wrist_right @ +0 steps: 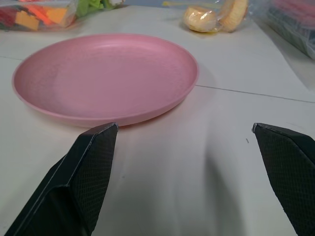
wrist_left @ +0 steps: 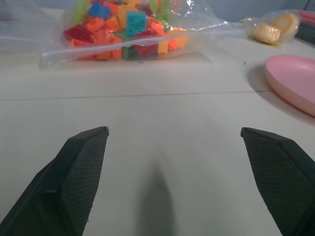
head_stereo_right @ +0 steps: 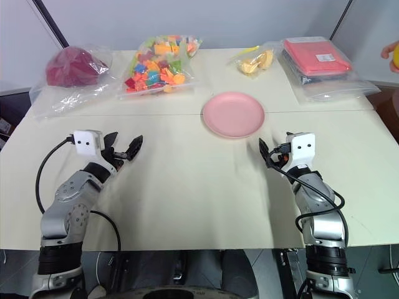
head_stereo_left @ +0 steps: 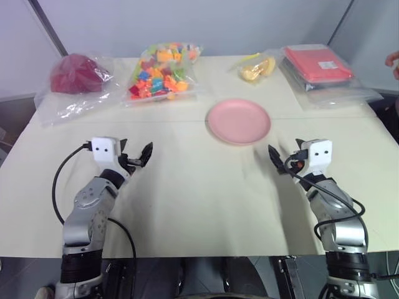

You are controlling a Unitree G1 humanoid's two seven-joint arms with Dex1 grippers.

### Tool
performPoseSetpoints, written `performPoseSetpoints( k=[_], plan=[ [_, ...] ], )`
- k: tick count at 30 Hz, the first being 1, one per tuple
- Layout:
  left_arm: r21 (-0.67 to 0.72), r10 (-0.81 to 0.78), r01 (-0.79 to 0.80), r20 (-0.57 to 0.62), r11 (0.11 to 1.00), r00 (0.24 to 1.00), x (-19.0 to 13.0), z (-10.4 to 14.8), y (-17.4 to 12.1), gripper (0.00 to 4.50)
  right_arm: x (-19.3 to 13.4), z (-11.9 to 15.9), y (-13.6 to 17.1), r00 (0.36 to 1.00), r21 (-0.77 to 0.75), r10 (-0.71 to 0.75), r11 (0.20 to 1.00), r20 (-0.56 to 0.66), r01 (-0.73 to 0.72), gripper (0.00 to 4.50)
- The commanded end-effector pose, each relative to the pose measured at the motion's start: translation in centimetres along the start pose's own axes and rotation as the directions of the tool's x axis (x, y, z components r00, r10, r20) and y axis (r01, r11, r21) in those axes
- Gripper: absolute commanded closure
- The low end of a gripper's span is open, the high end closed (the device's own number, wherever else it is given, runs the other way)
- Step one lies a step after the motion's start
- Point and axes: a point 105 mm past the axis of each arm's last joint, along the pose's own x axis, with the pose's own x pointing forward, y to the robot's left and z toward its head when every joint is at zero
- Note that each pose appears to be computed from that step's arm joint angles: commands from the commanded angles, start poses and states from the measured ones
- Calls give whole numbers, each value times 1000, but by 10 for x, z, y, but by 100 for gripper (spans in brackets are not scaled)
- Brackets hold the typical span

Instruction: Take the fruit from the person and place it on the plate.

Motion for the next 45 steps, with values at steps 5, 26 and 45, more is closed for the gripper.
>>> performPoseSetpoints(
  k=[5, 26, 45],
  plan=[
    [36, -17, 16, 38, 999, 999, 4, 10, -1, 0, -1, 12, -6, 998, -25, -25, 999, 50, 26, 3],
    [116, -765, 758, 38, 642, 643, -4, 109, -99, 0, -1, 11, -6, 998, -38, -46, 998, 53, 48, 3],
    [135, -768, 767, -63, 627, 638, 10, 95, -96, 0, 12, 144, 1, 934, 261, -19, 962, 356, -79, 3]
  ],
)
